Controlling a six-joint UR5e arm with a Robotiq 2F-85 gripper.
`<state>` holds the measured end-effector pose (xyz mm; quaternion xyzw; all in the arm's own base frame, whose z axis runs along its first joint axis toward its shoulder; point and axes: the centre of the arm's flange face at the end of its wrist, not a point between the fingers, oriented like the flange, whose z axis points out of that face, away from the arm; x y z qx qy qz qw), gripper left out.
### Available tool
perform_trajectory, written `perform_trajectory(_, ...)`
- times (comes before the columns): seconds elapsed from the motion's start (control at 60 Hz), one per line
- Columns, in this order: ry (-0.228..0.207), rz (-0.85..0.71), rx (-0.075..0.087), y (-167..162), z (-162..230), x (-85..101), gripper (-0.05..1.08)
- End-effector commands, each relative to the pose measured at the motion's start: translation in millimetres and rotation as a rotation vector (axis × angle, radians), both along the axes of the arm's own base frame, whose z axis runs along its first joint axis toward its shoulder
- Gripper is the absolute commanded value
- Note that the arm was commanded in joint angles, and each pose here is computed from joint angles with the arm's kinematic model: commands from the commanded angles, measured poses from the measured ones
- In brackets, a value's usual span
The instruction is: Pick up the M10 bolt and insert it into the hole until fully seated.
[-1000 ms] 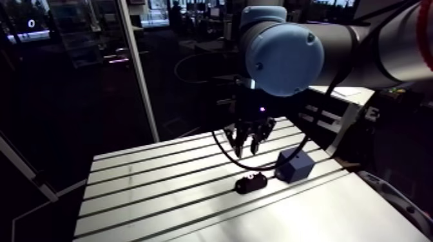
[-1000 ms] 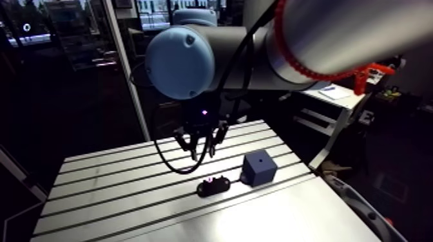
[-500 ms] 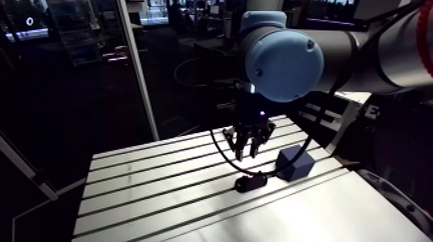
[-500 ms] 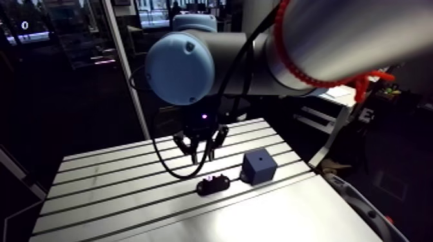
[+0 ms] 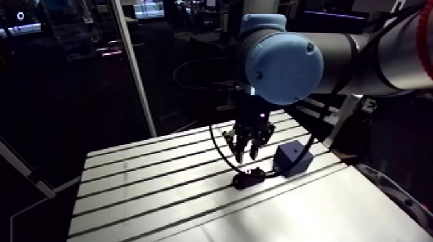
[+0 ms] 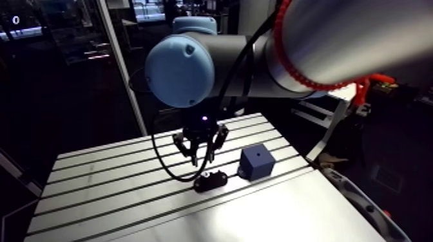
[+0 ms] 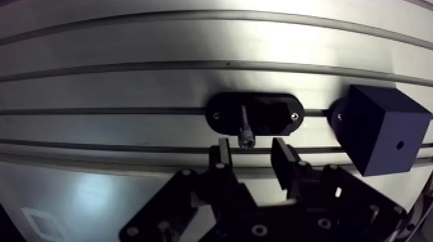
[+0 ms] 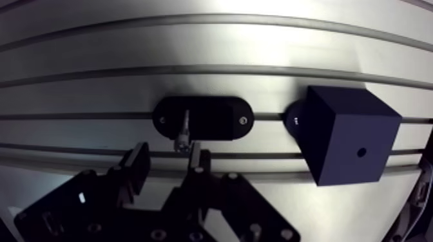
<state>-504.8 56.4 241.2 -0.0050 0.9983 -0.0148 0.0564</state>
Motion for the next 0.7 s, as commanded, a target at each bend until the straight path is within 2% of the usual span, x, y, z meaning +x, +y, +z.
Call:
perform_trajectory(0.017, -0.01, 0.005, -0.004, 1.5, -5.1, -1.1, 0.54)
perform_trajectory(0.7, -0.025, 0.003, -0.007, -0.2, -11.3, 3.9, 0.54)
